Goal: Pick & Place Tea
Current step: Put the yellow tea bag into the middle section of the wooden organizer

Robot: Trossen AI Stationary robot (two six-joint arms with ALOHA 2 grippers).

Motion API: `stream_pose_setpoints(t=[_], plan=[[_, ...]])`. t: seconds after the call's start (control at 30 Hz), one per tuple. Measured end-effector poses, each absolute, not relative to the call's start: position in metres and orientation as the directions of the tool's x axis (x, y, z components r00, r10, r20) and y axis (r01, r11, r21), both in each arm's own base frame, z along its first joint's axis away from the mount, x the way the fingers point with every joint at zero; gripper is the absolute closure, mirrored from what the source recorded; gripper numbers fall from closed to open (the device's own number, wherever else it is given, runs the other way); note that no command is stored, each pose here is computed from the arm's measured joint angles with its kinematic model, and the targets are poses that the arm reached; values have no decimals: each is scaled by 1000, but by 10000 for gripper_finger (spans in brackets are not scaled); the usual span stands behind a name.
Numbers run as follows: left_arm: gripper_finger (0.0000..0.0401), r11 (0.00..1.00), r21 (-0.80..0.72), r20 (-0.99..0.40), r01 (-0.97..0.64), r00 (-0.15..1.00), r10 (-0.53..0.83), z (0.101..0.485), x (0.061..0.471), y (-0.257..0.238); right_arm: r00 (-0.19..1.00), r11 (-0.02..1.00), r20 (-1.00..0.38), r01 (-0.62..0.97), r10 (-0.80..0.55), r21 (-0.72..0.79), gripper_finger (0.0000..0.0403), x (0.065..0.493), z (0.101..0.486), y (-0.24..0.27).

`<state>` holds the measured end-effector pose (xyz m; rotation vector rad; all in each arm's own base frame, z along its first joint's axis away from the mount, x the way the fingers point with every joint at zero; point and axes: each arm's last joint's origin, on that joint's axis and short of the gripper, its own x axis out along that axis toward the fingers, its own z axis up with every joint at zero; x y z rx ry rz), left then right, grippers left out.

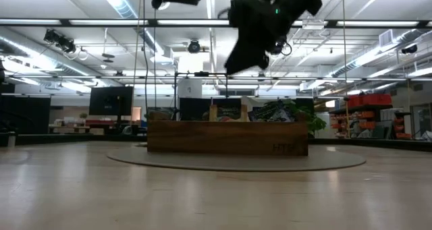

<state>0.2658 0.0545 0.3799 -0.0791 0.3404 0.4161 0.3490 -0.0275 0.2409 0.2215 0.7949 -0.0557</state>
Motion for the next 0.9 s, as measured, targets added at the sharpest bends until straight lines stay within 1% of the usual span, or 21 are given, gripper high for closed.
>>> stream_pose_setpoints(t=[0.1,0.13,0.2,0.3,0.4,0.57,0.67,0.77,0.9], plan=[[305,837,-123,-407,-533,797,447,371,263,72,738,983,-675,109,17,144,259,345,270,-28],[305,801,-154,-454,-579,761,463,365,260,81,760,986,-650,103,9,134,257,345,281,-27],[304,748,-200,-523,-632,715,464,354,259,99,788,989,-615,92,1,119,255,341,299,-27],[289,733,-245,-604,-635,691,397,336,261,127,829,991,-560,80,-4,111,254,337,320,-27],[250,717,-294,-659,-632,678,326,316,265,152,847,990,-531,84,-9,117,254,335,332,-28],[164,674,-285,-751,-681,596,285,279,274,182,854,985,-521,95,-6,143,254,336,337,-28],[121,602,-282,-817,-747,516,258,259,280,196,844,983,-536,95,4,157,254,335,336,-24],[94,576,-252,-868,-777,445,221,245,289,211,843,983,-538,87,15,163,254,335,336,-20],[86,584,-151,-915,-798,337,223,231,304,231,844,982,-536,79,26,172,254,335,336,-16]])
